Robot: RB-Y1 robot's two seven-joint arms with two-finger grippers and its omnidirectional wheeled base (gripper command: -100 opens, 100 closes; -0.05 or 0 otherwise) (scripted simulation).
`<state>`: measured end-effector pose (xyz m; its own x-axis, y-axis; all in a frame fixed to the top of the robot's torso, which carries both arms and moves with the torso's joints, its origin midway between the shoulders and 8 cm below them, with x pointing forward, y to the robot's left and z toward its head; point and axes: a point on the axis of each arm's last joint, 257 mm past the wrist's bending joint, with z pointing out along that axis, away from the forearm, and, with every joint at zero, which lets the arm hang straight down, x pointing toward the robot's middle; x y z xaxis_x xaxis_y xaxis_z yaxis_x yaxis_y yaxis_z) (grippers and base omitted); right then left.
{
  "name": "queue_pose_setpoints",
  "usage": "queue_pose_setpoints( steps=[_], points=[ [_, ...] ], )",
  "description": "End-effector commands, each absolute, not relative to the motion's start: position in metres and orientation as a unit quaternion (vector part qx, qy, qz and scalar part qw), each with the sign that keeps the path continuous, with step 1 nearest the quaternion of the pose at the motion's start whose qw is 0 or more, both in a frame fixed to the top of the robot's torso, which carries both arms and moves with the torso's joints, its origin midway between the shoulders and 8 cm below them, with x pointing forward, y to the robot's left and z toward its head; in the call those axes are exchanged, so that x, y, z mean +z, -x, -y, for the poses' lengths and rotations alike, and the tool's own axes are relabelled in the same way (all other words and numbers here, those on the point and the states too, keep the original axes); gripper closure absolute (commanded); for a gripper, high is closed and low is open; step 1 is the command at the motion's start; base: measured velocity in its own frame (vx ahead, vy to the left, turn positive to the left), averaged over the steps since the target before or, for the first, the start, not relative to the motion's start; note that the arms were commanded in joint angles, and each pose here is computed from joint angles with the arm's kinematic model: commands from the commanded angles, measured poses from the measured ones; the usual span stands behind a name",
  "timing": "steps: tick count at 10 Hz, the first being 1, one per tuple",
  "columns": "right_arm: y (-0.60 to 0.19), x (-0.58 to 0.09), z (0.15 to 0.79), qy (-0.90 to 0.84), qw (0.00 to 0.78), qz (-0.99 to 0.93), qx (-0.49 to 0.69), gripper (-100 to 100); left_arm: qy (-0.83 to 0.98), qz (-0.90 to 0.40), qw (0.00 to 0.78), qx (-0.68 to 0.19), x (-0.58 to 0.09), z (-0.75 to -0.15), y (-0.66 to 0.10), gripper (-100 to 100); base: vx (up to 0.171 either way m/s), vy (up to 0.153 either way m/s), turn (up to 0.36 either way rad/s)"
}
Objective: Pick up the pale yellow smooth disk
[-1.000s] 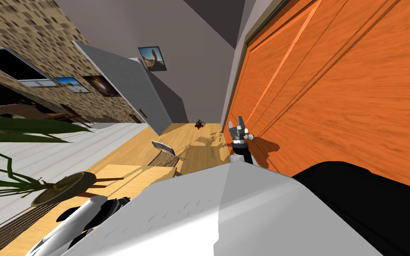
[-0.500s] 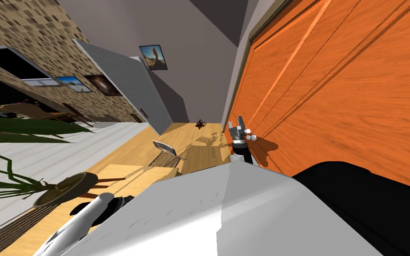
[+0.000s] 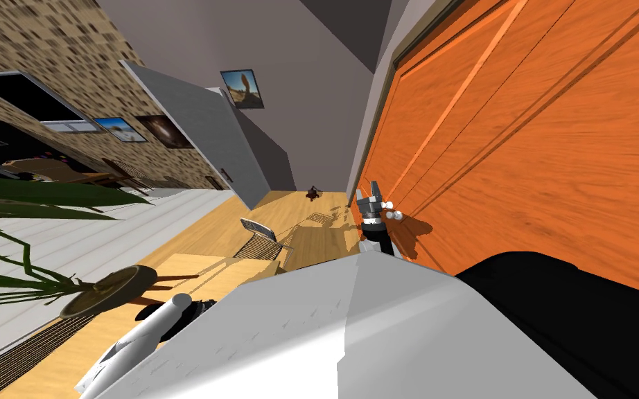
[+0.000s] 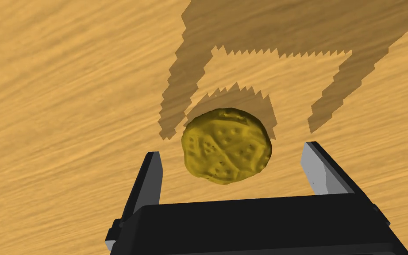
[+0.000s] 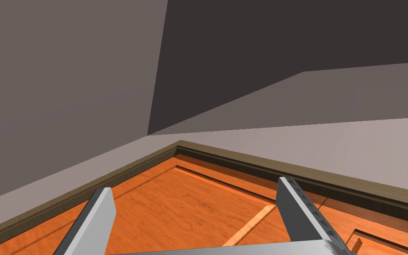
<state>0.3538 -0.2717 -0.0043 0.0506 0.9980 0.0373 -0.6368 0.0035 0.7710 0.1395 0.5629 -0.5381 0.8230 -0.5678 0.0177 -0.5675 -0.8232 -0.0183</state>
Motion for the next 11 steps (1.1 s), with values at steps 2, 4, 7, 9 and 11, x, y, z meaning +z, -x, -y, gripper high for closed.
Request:
queue_pose_setpoints(
  steps=[2,4,7,9,11],
  points=[
    [-0.354,-0.004,0.272,-0.321,0.65,-0.282,0.629,0,0.952,-0.305,0.007,-0.014,-0.541,-0.547,-0.147,-100,-0.003,0.003,-0.009],
    [-0.354,-0.004,0.272,-0.321,0.65,-0.282,0.629,0,0.952,-0.305,0.008,-0.014,-0.541,-0.548,-0.148,-100,0.001,-0.001,0.002],
    [-0.354,-0.004,0.272,-0.321,0.65,-0.282,0.629,0,0.952,-0.305,0.008,-0.014,-0.541,-0.548,-0.148,-100,0.0,0.0,0.0],
    [-0.354,-0.004,0.272,-0.321,0.65,-0.282,0.629,0,0.952,-0.305,0.008,-0.014,-0.541,-0.548,-0.148,-100,0.006,-0.006,0.021],
    [-0.354,-0.004,0.272,-0.321,0.65,-0.282,0.629,0,0.952,-0.305,0.008,-0.014,-0.541,-0.548,-0.148,-100,0.003,-0.003,0.01]
  ],
)
